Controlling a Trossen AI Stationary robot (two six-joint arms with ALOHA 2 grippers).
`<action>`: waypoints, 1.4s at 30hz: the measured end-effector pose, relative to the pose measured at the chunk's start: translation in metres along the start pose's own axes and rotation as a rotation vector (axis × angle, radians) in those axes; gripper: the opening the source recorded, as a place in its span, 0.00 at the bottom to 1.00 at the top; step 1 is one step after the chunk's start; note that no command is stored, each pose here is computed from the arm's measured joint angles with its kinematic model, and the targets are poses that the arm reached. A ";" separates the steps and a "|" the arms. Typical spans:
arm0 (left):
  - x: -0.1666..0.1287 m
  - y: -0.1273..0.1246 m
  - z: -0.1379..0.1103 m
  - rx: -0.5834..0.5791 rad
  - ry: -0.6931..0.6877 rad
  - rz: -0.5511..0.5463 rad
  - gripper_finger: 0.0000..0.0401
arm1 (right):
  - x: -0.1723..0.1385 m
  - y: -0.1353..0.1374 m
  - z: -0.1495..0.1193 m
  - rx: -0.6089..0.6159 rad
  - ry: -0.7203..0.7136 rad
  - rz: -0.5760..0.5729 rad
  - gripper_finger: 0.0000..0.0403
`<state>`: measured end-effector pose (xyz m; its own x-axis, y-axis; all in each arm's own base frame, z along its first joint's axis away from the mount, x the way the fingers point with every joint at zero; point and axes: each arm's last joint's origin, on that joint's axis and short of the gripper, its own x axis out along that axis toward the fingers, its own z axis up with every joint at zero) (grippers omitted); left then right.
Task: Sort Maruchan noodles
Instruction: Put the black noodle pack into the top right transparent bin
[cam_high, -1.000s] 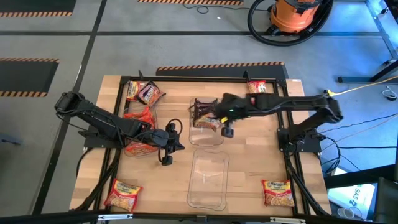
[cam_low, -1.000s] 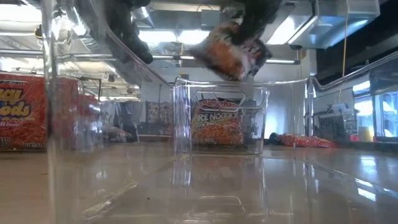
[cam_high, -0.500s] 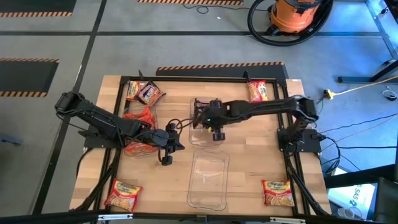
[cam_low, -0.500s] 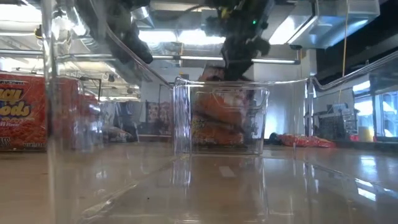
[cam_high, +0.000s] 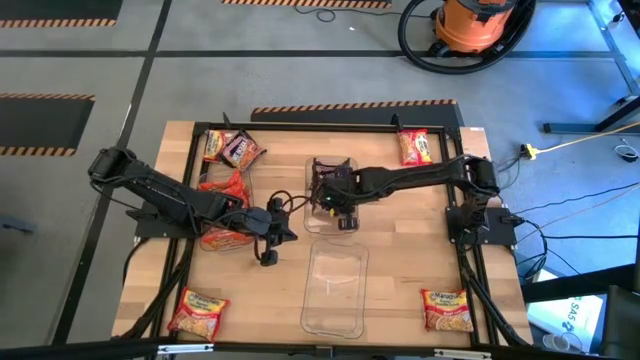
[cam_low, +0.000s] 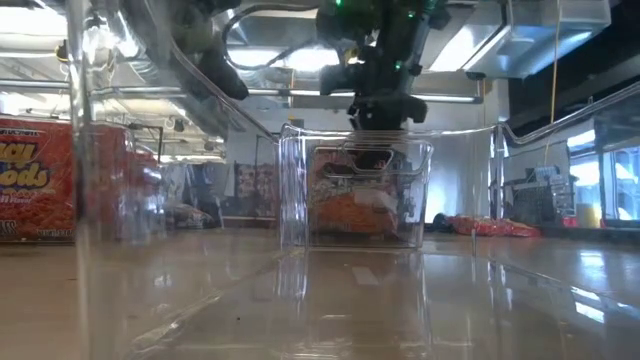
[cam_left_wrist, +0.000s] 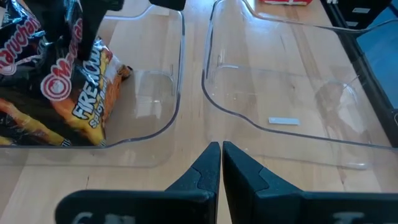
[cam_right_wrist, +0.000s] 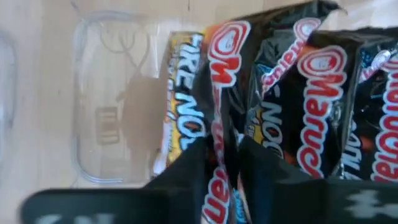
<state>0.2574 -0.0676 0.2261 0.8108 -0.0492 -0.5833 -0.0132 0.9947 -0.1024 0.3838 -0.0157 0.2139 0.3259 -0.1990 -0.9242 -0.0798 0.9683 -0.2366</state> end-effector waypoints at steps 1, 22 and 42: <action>0.000 0.000 0.000 0.000 -0.002 -0.001 0.03 | 0.001 0.000 0.000 0.002 -0.004 -0.002 0.23; 0.000 0.000 0.009 0.055 -0.096 0.027 0.03 | -0.100 0.016 -0.020 0.057 -0.213 0.024 0.51; 0.001 0.084 0.027 0.059 -0.150 0.353 0.03 | -0.067 0.024 -0.152 0.153 -0.715 -0.109 0.51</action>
<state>0.2725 0.0183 0.2385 0.8390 0.3064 -0.4496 -0.2763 0.9518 0.1329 0.2174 -0.0019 0.2244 0.8629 -0.1985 -0.4647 0.1028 0.9694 -0.2231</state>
